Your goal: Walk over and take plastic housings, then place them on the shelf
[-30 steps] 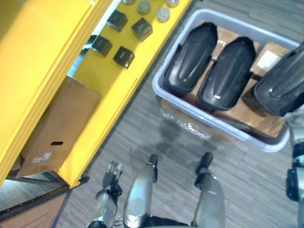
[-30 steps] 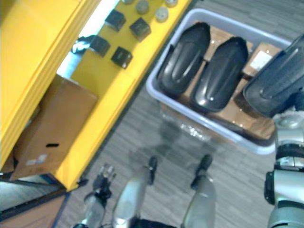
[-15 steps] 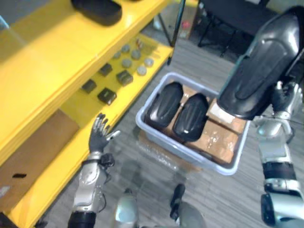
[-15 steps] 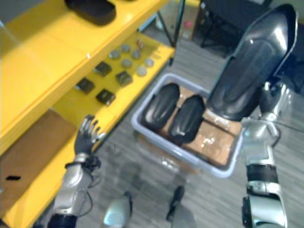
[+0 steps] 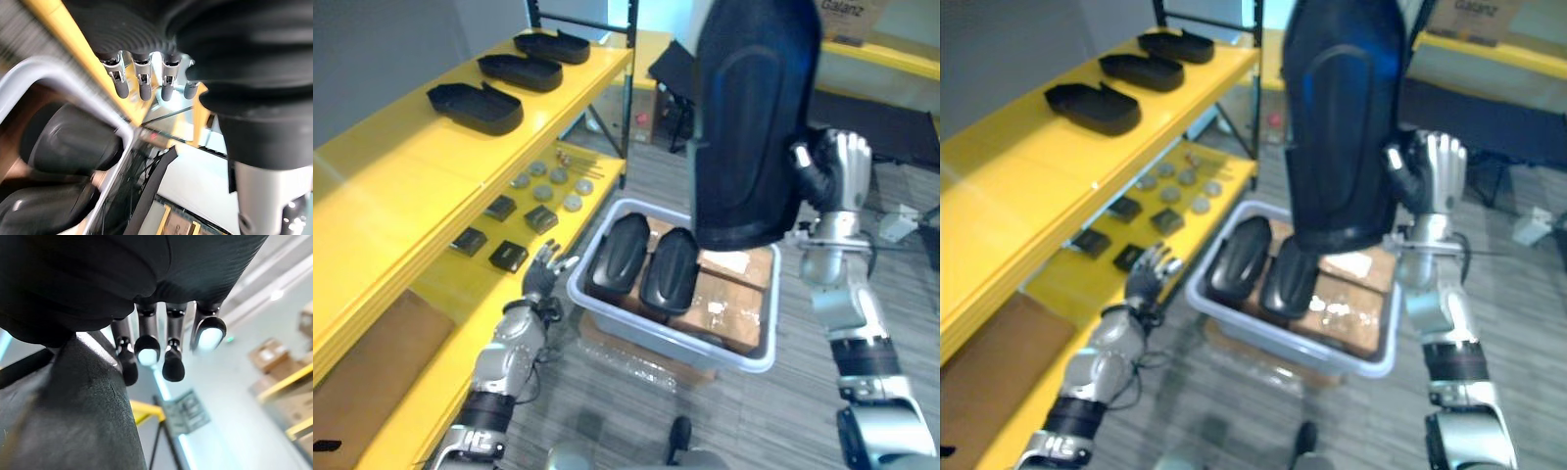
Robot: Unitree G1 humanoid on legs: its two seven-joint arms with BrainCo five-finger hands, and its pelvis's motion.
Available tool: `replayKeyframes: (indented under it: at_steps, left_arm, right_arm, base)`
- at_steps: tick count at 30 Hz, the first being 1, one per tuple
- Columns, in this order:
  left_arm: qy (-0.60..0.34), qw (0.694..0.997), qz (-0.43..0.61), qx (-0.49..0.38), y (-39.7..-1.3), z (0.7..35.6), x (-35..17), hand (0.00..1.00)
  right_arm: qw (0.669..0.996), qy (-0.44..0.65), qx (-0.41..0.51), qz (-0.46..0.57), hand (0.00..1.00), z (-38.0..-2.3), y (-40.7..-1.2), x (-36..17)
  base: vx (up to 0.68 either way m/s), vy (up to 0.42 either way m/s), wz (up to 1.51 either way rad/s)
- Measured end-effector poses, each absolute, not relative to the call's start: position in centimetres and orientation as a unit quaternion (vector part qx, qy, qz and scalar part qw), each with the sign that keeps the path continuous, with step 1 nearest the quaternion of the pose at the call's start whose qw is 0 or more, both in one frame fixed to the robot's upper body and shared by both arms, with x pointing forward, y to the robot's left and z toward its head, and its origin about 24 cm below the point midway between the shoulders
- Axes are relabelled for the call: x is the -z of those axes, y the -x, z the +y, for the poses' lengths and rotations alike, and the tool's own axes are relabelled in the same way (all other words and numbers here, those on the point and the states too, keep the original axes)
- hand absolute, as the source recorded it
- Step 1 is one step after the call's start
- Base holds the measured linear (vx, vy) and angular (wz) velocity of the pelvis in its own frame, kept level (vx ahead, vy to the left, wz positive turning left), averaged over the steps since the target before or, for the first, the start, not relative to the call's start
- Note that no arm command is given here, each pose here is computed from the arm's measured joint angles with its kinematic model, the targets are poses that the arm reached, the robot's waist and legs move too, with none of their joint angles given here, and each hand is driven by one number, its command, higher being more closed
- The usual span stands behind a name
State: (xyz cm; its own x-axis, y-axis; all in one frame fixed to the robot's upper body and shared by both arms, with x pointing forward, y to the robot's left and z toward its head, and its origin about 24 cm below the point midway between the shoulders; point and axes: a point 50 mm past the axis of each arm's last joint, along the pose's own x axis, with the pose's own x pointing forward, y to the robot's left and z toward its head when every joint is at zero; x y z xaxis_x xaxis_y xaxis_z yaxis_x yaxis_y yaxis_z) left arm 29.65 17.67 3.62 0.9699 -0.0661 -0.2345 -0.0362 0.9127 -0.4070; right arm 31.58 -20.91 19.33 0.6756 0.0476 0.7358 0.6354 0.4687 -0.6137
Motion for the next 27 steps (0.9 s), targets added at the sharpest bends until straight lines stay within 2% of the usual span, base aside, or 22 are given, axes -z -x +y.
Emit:
replayKeyframes:
  at_steps: [5,10,18,24,27]
  left_arm:
    - [0.241,0.960,0.138,0.031,-29.5,17.0,-2.9,0.00]
    - [0.278,0.952,0.119,0.047,-29.5,15.8,-3.1,0.00]
    - [0.257,0.963,0.044,0.072,-29.7,15.0,-5.2,0.00]
    - [0.257,0.958,0.010,0.130,-29.4,12.9,-6.8,0.00]
    - [0.228,0.963,0.004,0.141,-29.3,12.1,-7.0,0.00]
  right_arm:
    - [0.776,0.497,0.146,-0.358,1.00,-19.4,-31.8,-18.2]
    - [0.789,0.509,0.116,-0.324,1.00,-18.9,-32.3,-16.0]
    - [0.798,0.525,0.084,-0.282,1.00,-18.4,-32.1,-12.9]
    - [0.805,0.529,0.072,-0.259,1.00,-17.8,-32.3,-11.5]
    - [0.807,0.527,0.072,-0.256,1.00,-17.6,-32.3,-11.3]
  base:
    - [0.00,0.000,0.00]
    - [-0.02,0.006,0.03]
    - [-0.02,-0.006,0.05]
    - [0.00,-0.004,0.03]
    - [0.00,0.000,0.00]
